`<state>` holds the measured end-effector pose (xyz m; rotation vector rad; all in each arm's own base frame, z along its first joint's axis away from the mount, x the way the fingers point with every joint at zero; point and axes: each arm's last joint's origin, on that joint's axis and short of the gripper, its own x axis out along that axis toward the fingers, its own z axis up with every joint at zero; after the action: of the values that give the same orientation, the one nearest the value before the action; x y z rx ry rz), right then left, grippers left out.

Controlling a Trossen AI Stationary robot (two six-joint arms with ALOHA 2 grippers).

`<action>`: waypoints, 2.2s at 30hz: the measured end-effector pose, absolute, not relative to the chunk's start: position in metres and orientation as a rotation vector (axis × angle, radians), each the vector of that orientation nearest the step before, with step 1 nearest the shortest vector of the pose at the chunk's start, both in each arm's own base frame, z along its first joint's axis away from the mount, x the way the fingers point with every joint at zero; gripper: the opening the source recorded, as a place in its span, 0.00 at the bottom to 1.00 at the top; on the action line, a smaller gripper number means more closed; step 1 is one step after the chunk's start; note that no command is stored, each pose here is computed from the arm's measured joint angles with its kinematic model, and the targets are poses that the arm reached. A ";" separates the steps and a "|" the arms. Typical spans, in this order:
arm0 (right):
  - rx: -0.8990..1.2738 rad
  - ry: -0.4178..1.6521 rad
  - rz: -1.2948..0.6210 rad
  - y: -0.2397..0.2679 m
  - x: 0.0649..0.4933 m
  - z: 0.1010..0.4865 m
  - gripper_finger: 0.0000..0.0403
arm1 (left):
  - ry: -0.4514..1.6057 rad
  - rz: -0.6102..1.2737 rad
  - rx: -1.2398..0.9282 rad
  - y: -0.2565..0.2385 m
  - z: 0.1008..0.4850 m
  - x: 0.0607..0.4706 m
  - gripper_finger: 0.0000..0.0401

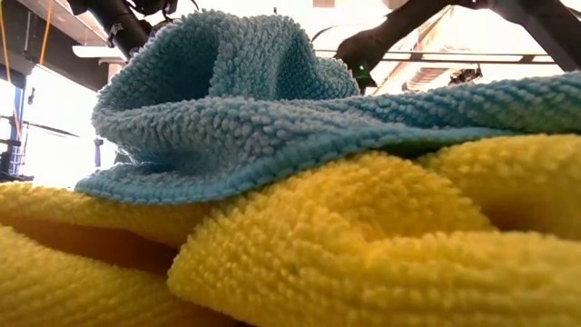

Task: Sort microfiber towel by color & place in baskets
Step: Put the yellow towel into the right transparent bin, then put the blue towel into the left transparent bin

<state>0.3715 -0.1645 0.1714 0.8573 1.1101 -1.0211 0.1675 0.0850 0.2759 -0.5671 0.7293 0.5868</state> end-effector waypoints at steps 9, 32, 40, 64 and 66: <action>0.837 1.118 -0.941 -0.160 0.376 0.197 0.45 | 0.723 0.598 -0.586 0.085 0.276 0.167 0.29; 0.424 1.244 -0.876 -0.079 0.363 0.299 0.08 | 0.701 0.625 -0.635 0.085 0.276 0.168 0.29; 0.526 1.134 -0.768 -0.029 0.309 0.276 0.04 | 0.696 0.604 -0.740 0.069 0.276 0.175 0.29; 0.705 0.887 -0.637 0.017 0.163 0.256 0.00 | 0.833 0.586 -0.719 -0.054 0.313 0.315 0.29; 0.679 0.897 -0.617 0.019 0.163 0.256 0.00 | 0.868 0.581 -0.716 -0.067 0.312 0.330 0.29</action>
<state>0.1633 0.0191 0.2555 0.6785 0.8970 -0.6169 0.3296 -0.0670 0.3120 -0.7158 0.8677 0.5806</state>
